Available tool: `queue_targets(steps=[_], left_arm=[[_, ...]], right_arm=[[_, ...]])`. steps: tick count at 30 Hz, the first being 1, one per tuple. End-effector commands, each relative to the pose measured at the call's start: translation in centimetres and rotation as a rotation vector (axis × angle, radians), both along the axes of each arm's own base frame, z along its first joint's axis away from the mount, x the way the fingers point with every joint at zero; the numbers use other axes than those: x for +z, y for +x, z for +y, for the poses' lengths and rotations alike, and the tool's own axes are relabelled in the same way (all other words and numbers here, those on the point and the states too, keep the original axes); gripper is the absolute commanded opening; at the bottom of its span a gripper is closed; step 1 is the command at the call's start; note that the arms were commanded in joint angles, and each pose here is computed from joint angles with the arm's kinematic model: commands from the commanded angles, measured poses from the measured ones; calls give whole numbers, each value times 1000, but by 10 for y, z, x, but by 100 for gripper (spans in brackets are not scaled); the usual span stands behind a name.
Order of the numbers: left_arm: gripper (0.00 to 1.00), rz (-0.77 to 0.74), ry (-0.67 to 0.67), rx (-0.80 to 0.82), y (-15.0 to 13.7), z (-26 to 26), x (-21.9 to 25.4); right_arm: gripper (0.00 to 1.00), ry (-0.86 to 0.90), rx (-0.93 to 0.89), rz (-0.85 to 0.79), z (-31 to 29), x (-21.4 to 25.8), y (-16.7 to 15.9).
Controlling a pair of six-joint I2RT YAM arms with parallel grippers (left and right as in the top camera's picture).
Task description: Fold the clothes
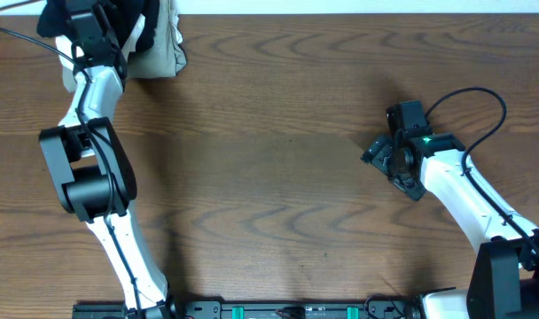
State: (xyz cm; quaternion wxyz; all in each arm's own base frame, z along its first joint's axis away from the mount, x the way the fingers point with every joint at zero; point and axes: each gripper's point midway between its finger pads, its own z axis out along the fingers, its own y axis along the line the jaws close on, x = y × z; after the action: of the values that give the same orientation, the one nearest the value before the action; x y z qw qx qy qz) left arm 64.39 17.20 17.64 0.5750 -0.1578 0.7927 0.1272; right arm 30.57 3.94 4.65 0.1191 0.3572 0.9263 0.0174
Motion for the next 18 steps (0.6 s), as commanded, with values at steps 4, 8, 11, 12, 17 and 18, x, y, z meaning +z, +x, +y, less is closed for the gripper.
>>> queue_targets(steps=[4, 8, 11, 12, 17, 18], left_arm=[[41, -171, 40, -14, -28, -17, 131], [71, -219, 48, -30, -61, -33, 195], [98, -256, 54, -34, -91, -41, 240], [98, -262, 55, -35, -103, -44, 253], [98, -296, -32, -18, -166, -55, 299], [98, -305, -71, -11, -179, -57, 305]], right_arm=[[99, -10, 5, 11, -1, -4, -2], [99, 37, 89, -3, 10, 3, -1], [99, 53, 126, -55, 14, 22, 2], [99, 55, 130, -77, 14, 31, 2], [99, 55, 176, -247, 12, 90, -6], [99, 56, 182, -289, 11, 103, -9]])
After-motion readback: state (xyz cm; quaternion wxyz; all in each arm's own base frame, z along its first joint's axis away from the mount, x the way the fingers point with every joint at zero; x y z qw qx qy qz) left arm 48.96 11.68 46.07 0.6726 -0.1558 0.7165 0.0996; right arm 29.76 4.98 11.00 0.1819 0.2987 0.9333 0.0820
